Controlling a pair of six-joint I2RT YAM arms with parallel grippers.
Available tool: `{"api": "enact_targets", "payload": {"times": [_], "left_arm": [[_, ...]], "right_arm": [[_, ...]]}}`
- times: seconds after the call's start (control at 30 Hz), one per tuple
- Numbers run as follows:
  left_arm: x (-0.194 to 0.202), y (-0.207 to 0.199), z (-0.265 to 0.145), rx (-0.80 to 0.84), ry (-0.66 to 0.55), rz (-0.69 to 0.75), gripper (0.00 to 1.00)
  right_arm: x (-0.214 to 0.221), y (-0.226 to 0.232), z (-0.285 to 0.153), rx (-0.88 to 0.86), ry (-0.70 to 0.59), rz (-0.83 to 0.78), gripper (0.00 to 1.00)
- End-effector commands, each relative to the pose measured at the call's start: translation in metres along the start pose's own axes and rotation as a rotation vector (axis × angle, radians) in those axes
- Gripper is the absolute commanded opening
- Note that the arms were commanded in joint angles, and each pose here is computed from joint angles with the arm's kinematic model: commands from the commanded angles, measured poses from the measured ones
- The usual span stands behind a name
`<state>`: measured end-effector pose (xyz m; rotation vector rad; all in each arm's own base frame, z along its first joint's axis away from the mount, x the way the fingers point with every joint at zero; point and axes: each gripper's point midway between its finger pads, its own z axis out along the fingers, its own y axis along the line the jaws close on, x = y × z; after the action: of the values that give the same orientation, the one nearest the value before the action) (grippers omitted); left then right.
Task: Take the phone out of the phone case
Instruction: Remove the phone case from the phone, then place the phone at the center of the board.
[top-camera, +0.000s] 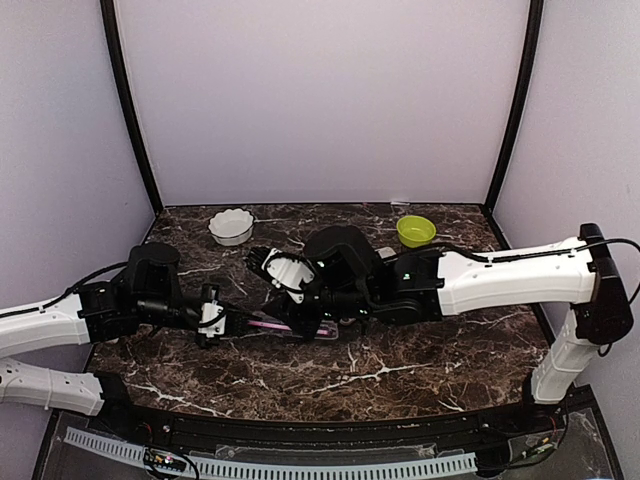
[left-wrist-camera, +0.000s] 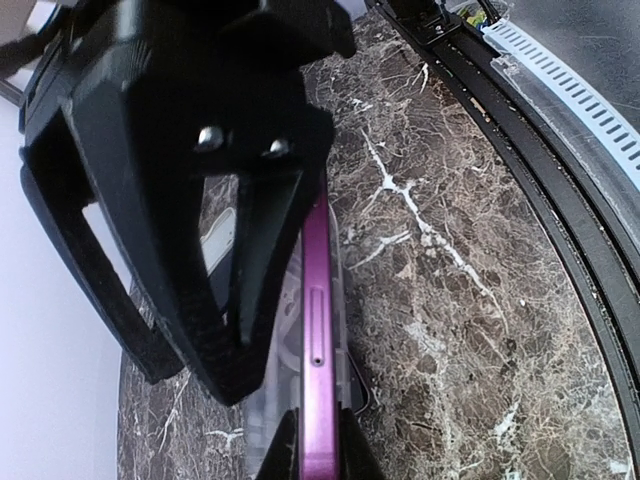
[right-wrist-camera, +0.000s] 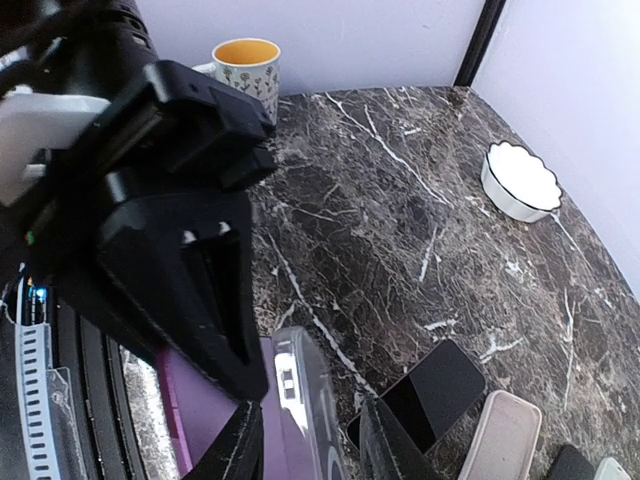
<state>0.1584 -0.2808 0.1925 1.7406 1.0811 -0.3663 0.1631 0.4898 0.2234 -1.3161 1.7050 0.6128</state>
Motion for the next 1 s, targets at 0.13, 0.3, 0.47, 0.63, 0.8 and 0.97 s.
{"api": "enact_targets", "payload": {"times": [0.13, 0.3, 0.47, 0.63, 0.8, 0.97], "left_arm": [[-0.032, 0.024, -0.009, -0.066, -0.103, 0.066, 0.00], [-0.029, 0.024, -0.008, -0.070, -0.089, 0.070, 0.00], [-0.026, 0.021, -0.009, -0.062, -0.076, 0.058, 0.00], [-0.022, 0.015, -0.011, -0.043, -0.059, 0.006, 0.00], [-0.008, 0.002, -0.012, -0.026, -0.016, -0.060, 0.00], [0.011, -0.005, -0.004, 0.055, 0.063, -0.229, 0.00]], "right_arm": [[0.021, -0.004, 0.005, 0.015, 0.077, -0.018, 0.32], [0.018, -0.001, 0.002, 0.002, 0.061, 0.001, 0.31], [0.013, -0.008, -0.003, 0.036, 0.032, 0.011, 0.32], [0.021, -0.025, -0.008, 0.071, 0.041, 0.025, 0.33], [0.051, -0.046, -0.018, 0.047, 0.111, 0.012, 0.38], [0.089, -0.075, -0.026, 0.076, 0.182, 0.053, 0.38]]}}
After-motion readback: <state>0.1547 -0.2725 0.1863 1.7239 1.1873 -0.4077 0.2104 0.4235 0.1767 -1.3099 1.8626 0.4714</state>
